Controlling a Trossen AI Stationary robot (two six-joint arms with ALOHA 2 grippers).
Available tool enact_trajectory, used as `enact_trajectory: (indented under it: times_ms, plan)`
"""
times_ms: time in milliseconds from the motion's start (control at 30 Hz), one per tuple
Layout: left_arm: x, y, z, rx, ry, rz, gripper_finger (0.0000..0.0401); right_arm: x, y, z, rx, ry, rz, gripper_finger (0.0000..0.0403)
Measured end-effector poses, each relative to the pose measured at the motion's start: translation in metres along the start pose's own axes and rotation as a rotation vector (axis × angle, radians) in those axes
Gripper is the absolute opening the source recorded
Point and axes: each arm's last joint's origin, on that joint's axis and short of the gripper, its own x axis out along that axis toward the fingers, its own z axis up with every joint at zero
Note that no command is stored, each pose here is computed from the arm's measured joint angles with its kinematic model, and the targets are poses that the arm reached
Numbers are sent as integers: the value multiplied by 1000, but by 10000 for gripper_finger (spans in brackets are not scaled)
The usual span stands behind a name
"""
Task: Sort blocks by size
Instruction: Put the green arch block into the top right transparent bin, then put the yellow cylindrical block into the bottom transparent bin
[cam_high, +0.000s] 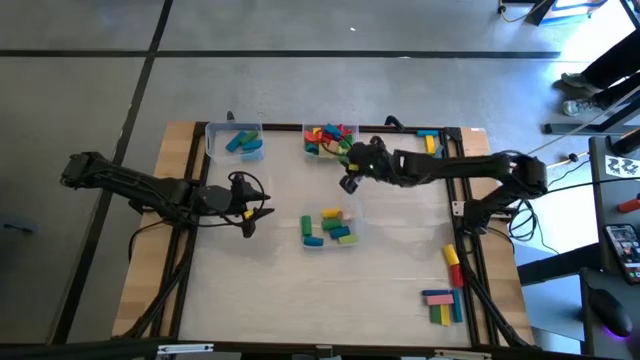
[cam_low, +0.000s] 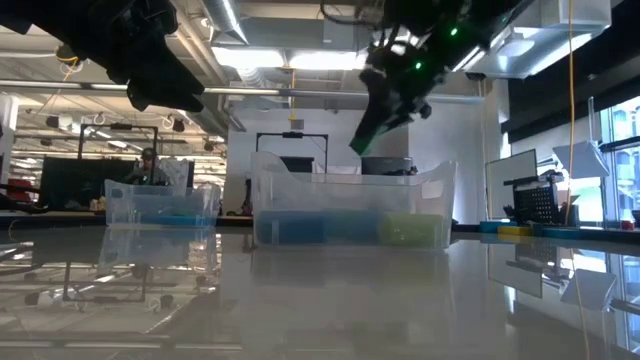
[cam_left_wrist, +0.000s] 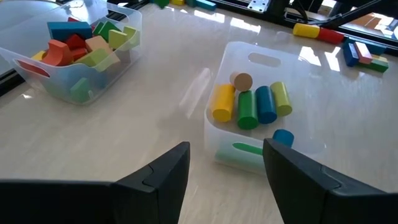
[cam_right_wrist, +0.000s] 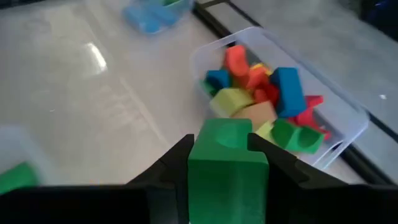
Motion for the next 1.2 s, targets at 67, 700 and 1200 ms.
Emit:
enact_trajectory:
  times_ms: [67, 700, 1200]
  plan:
    - [0, 0, 0, -2, -3, 1, 198, 13, -9, 1, 2, -16, -18, 128]
    - [0, 1, 0, -1, -1, 3, 198, 86, -72, 1, 138, -182, -138, 174]
    - [0, 0, 0, -12, 0, 3, 198, 29, -43, 27, -60, -59, -57, 281]
